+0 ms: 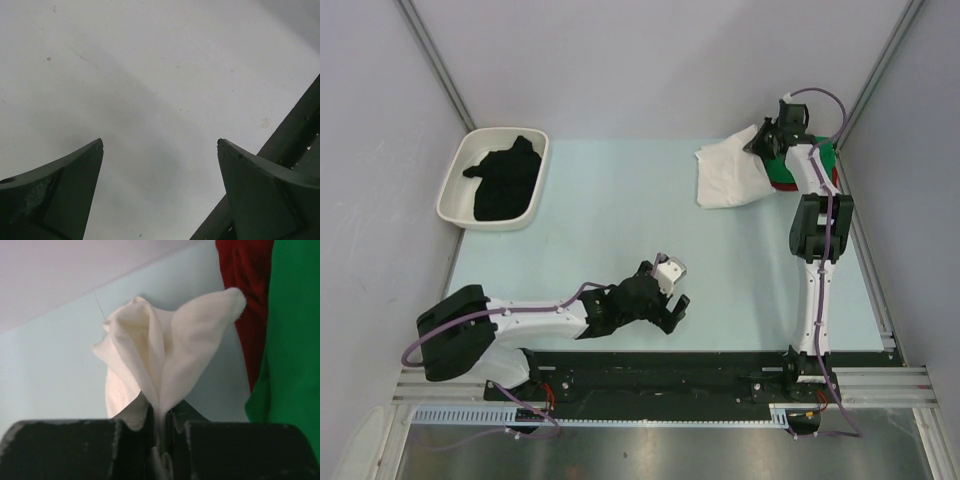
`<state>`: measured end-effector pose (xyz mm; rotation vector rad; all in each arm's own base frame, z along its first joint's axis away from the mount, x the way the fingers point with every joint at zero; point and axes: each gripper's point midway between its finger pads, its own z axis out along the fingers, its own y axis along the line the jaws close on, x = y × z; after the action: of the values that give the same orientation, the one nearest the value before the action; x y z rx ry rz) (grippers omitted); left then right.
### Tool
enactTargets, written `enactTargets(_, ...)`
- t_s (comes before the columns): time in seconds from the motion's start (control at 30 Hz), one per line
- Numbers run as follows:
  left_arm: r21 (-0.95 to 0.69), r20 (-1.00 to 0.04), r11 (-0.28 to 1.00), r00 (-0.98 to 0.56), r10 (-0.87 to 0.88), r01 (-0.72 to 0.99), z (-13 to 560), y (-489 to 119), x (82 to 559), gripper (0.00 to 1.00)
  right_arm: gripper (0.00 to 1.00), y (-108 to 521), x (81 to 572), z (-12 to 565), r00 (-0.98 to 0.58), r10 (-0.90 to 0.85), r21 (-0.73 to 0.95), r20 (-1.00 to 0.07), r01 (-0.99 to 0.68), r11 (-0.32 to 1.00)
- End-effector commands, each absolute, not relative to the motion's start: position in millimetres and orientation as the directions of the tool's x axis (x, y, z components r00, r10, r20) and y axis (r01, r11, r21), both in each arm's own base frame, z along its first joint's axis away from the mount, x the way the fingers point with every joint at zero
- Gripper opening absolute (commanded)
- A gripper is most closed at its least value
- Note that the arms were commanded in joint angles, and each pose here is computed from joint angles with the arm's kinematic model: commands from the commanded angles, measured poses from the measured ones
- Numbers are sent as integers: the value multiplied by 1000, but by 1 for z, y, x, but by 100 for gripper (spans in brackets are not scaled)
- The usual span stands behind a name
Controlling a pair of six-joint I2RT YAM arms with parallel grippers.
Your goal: Fold and stack the t-shirts
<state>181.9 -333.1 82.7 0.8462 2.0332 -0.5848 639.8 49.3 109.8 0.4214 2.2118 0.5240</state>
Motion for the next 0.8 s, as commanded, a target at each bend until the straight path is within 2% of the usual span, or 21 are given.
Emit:
enactTargets(0.0,-145,-843,647,-435,315,749,85,-343,177,100,0,26,671,166,-522,445,488,-728,62,871)
enactTargets(0.27,-138,-834,646,-440,333,751,72,-342,175,100,0,2,684,225,-386,455,501,-802,-22,865)
enactTargets(0.6,-156,-821,631,-455,345,760,58,-351,173,100,0,-26,677,303,-262,508,551,-821,-123,826)
enactTargets(0.77,-162,-820,625,-456,345,764,57,-353,172,100,0,-46,674,327,-220,567,600,-794,-136,788)
